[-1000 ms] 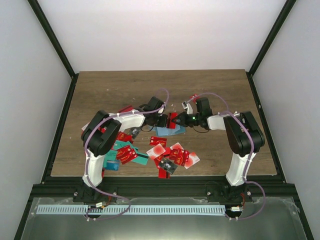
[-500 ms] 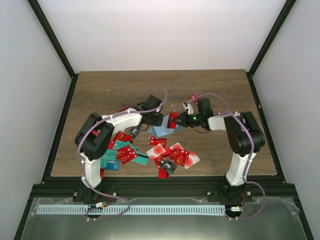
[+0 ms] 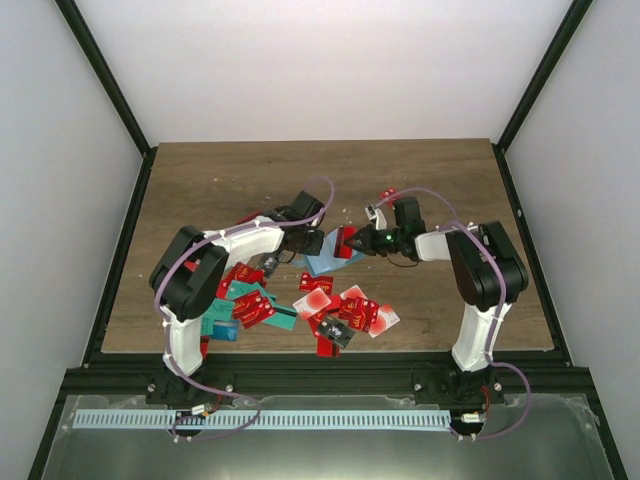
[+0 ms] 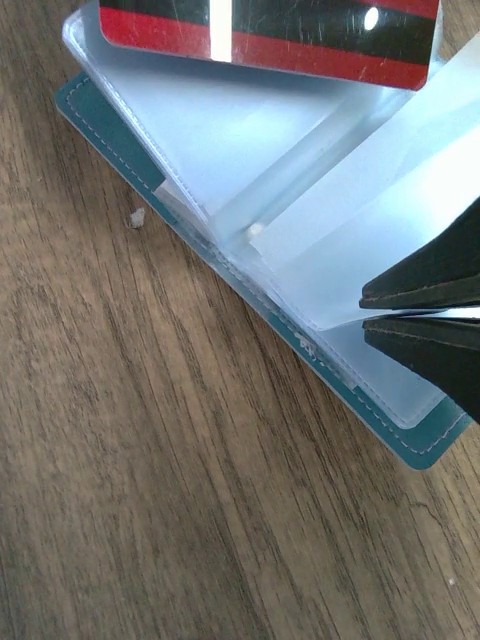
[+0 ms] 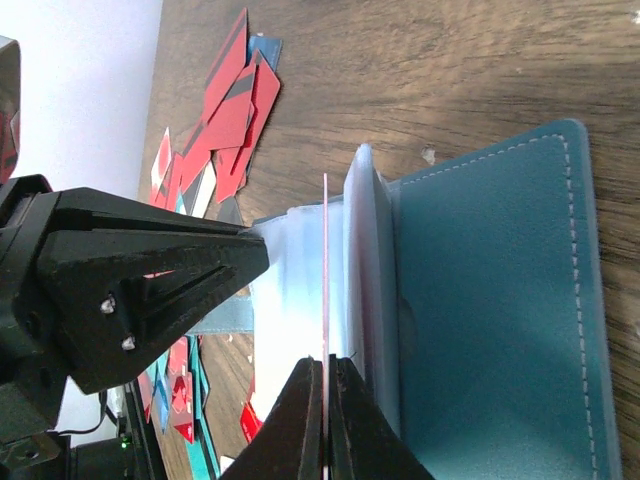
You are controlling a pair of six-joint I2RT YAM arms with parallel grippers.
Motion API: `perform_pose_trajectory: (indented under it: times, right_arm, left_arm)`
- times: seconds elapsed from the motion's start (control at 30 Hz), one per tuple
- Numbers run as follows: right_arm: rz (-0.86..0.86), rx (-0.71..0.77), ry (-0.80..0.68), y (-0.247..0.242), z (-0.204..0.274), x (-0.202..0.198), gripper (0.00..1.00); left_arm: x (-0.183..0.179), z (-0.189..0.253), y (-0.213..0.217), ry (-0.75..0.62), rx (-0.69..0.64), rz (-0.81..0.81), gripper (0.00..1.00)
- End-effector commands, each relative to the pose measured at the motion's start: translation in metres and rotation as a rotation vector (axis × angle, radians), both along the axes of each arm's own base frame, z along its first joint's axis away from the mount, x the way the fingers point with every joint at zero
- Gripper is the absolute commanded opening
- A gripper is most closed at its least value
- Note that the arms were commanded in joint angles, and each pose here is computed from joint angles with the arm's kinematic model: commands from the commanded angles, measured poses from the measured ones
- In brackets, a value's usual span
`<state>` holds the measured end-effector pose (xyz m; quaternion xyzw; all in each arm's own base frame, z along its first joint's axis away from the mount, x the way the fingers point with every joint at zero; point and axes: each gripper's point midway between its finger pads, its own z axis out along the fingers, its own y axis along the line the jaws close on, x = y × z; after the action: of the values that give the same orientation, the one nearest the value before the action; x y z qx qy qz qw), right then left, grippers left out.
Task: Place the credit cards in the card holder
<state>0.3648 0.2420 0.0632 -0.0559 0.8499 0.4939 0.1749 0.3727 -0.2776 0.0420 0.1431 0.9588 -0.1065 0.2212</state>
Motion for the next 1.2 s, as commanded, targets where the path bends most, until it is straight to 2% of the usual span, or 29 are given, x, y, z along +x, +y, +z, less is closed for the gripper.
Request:
perform_pose_trajectory:
  times: [0.0,0.27,0.47,0.57,0.93,1.17]
  right_arm:
    - [0.009,-0.021,-0.022,0.008,-0.003,0.006,0.01]
    - [0.04,-0.033,-0.008,0.02,-0.012,0.005,0.01]
    - [0.068,-0.007,0.013,0.025,-0.011,0.002,0.01]
    - [0.076,-0.003,0.028,0.026,-0.015,-0.001,0.01]
    - [0.112,-0.018,0.052,0.033,-0.021,-0.005,0.01]
    - [0.151,-0.047,0.06,0.035,-0.023,-0.009,0.01]
  left_arm:
    - [-0.004,-0.006,0.006,0.016,0.025,0.002,0.07]
    - [-0.006,-0.013,0.011,0.02,0.045,0.008,0.09]
    - [-0.011,-0.007,0.024,0.009,0.073,0.047,0.32]
    - [-0.015,-0.008,0.035,0.017,0.098,0.082,0.35]
    - [-0.038,-0.019,0.036,0.101,0.018,0.095,0.25]
    - [-0.036,-0.038,0.031,0.114,0.014,0.065,0.06]
